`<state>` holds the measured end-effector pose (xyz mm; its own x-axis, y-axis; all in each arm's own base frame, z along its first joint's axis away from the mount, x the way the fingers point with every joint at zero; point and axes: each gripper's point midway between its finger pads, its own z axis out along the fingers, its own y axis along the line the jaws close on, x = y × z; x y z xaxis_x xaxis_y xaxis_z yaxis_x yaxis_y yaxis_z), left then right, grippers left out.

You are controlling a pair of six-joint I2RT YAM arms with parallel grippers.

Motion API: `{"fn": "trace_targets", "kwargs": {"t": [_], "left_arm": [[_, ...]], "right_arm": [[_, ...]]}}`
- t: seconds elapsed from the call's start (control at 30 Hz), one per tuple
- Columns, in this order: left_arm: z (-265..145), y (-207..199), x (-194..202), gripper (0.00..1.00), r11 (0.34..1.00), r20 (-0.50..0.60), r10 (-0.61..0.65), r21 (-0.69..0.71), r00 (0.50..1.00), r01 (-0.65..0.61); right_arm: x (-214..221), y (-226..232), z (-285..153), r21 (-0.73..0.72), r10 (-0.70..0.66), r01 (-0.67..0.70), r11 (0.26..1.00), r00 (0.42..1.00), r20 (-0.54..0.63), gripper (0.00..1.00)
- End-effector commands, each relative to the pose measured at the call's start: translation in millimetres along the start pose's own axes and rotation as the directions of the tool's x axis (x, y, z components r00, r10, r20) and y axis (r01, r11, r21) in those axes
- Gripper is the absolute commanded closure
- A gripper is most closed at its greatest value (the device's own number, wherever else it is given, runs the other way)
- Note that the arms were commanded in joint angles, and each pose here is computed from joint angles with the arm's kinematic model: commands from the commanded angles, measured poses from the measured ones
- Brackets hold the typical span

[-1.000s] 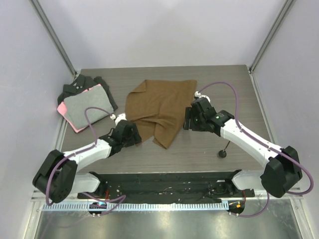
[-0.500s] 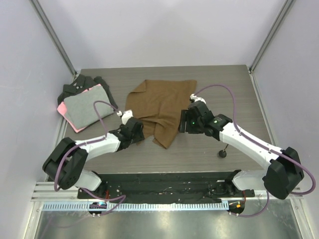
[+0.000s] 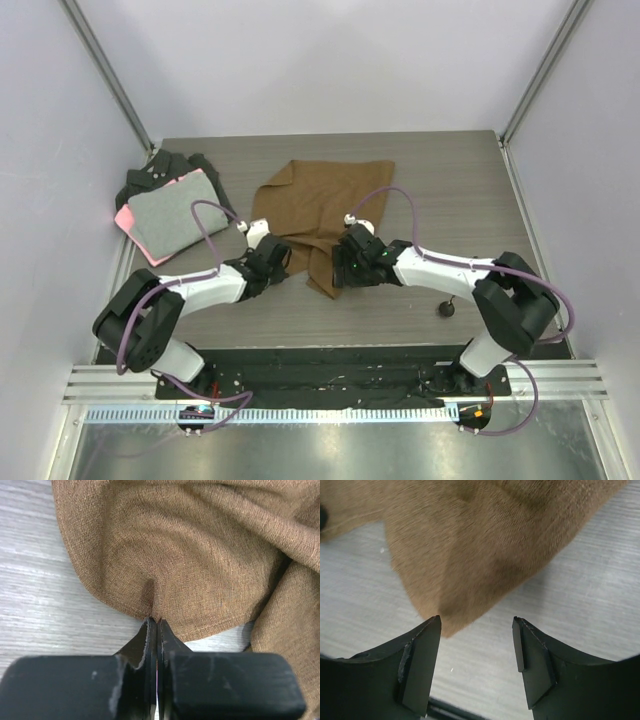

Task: Fold the napkin, place the utensils inside, and roll it up
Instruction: Flatten the napkin out

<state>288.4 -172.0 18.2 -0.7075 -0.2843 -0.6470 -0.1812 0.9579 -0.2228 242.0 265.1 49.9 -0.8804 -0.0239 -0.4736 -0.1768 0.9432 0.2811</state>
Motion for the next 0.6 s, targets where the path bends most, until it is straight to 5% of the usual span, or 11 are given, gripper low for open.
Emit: {"fn": "trace_targets", "kwargs": {"t": [0.0,0.13,0.2,0.3,0.57], "left_arm": [[-15.9,34.1,44.4,1.0,0.994,-0.181,0.069,-0.075,0.981,-0.083],[-36.6,27.9,11.2,1.0,0.995,-0.099,0.072,-0.056,0.993,-0.078],[-48.0,26.4,-4.3,1.0,0.996,-0.066,0.075,-0.042,0.995,-0.078],[-65.5,30.6,-35.0,1.0,0.998,-0.007,0.053,-0.024,0.999,-0.053],[-96.6,63.4,-100.4,1.0,0.999,0.061,-0.041,-0.005,0.997,0.041]], "right_arm": [[-22.0,6.9,16.4,0.005,0.025,-0.026,1.0,0.997,0.078,0.34],[-30.1,3.0,29.7,0.042,0.009,-0.012,0.999,0.996,0.085,0.51],[-38.5,-1.7,28.1,0.051,0.009,-0.014,0.999,0.995,0.099,0.73],[-62.5,-13.2,3.9,0.091,0.019,-0.035,0.995,0.986,0.166,0.92],[-138.8,-77.1,-85.1,0.209,0.036,-0.106,0.972,0.949,0.314,0.93]]}}
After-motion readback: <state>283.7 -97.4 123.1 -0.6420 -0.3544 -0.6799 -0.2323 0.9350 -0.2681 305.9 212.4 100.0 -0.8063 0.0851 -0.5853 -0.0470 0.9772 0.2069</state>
